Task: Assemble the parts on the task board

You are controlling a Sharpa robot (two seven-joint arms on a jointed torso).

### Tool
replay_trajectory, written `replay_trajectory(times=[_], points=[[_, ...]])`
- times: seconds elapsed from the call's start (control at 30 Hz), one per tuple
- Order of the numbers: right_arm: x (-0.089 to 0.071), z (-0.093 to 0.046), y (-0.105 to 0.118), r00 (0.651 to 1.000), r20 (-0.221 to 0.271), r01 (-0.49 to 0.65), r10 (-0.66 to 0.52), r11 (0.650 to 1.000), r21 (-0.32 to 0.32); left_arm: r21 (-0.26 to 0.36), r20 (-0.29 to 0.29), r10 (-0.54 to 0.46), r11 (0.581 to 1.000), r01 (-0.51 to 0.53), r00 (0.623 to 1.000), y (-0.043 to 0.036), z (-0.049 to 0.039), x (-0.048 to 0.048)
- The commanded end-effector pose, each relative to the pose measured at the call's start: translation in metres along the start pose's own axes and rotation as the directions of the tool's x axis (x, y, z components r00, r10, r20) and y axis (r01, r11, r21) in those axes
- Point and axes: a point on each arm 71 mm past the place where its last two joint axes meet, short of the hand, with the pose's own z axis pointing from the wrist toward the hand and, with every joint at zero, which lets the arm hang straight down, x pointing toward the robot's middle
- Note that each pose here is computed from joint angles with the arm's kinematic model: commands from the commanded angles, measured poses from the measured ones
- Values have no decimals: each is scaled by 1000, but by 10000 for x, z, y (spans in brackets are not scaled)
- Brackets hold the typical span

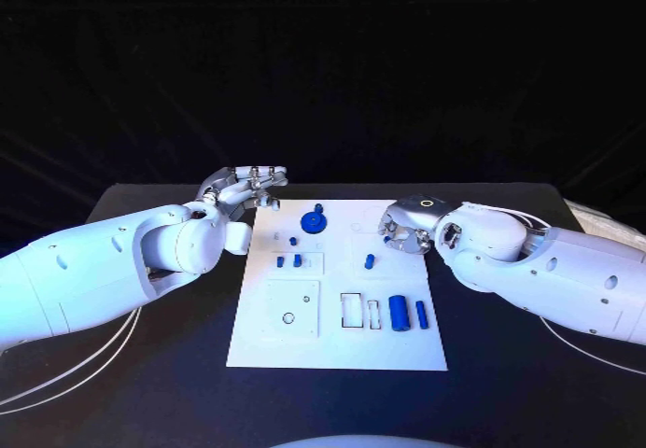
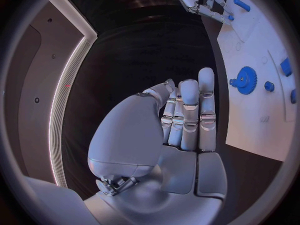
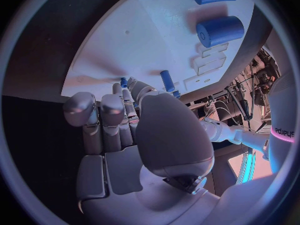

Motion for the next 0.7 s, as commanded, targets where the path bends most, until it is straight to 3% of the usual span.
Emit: replay_trajectory(times=[0.03,0.43,0.7], points=[[38,15,4,999,-33,22,-22,1000,3,20,-27,-26,999,27,999,-17,-7,48],[147,55,0,995,-88,45,-43,999,23,23,-60,-31,999,32,998,-18,-20,140],[179,67,24,995,-88,52,-50,998,23,23,-66,-30,999,31,997,-16,-20,153]])
